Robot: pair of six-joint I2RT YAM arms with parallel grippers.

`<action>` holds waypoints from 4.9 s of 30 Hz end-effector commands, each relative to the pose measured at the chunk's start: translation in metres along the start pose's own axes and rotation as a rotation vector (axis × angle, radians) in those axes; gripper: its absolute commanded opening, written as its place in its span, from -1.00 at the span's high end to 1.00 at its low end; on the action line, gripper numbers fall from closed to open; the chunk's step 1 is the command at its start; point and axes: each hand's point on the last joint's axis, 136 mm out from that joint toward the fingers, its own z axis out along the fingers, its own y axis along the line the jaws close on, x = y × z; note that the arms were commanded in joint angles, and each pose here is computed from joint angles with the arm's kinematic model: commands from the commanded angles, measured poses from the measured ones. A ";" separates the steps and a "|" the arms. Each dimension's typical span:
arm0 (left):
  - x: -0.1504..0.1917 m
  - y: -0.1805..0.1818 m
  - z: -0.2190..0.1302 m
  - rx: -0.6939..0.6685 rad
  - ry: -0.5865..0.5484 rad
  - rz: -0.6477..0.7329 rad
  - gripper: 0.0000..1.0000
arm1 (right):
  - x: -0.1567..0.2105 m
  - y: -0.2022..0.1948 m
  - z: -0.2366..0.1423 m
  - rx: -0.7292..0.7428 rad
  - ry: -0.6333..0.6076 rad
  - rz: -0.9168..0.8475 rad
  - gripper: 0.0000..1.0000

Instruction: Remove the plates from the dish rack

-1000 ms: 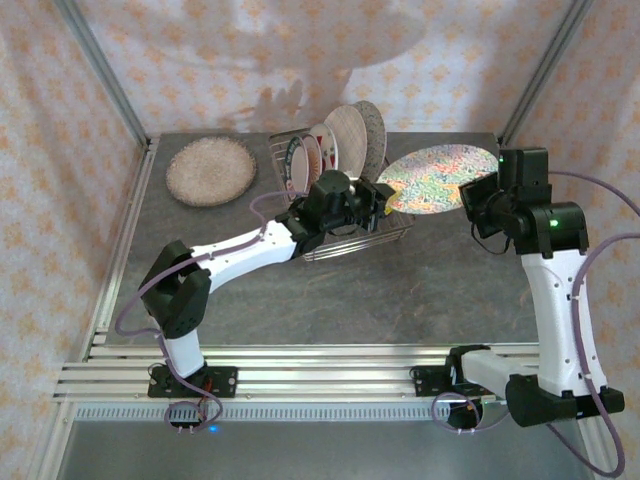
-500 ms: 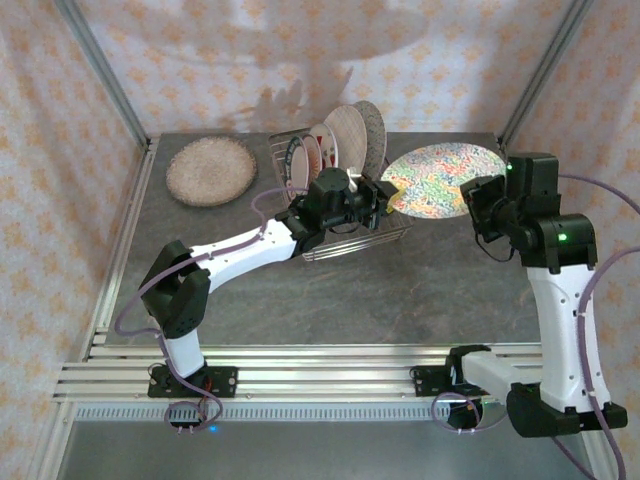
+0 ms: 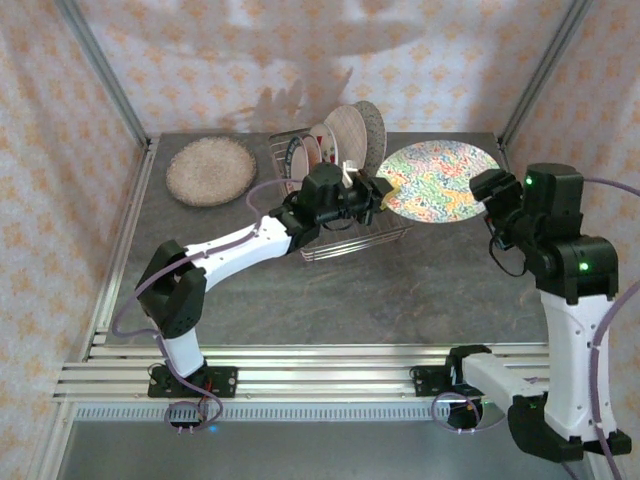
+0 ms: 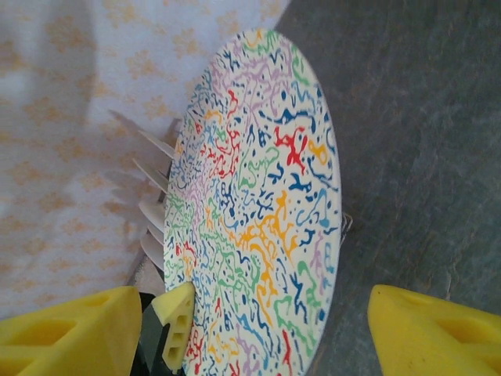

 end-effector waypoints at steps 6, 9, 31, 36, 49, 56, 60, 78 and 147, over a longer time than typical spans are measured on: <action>0.003 -0.073 -0.050 0.144 -0.013 0.152 1.00 | -0.021 0.040 -0.053 -0.240 -0.161 -0.287 -0.56; -0.005 -0.080 -0.062 0.153 -0.039 0.165 1.00 | -0.020 0.047 -0.060 -0.302 -0.197 -0.376 -0.56; -0.101 -0.077 -0.177 0.122 -0.357 0.226 1.00 | 0.032 0.141 -0.026 -0.704 -0.214 -0.846 -0.66; -0.134 -0.062 -0.216 0.108 -0.498 0.219 1.00 | 0.067 0.161 -0.012 -0.754 -0.159 -0.939 -0.66; -0.208 -0.009 -0.313 0.051 -0.875 0.185 1.00 | 0.126 0.205 0.001 -0.870 -0.186 -1.051 -0.67; -0.240 0.019 -0.355 0.027 -1.055 0.179 1.00 | 0.142 0.219 0.002 -0.935 -0.177 -1.024 -0.70; -0.260 0.035 -0.370 0.009 -1.137 0.184 1.00 | 0.151 0.223 0.006 -0.958 -0.152 -1.010 -0.71; -0.333 0.087 -0.387 -0.039 -1.280 0.205 1.00 | 0.162 0.234 0.026 -0.969 -0.141 -0.967 -0.73; -0.428 0.201 -0.358 -0.187 -1.148 0.003 0.72 | 0.160 0.229 0.037 -0.883 -0.096 -0.924 -0.74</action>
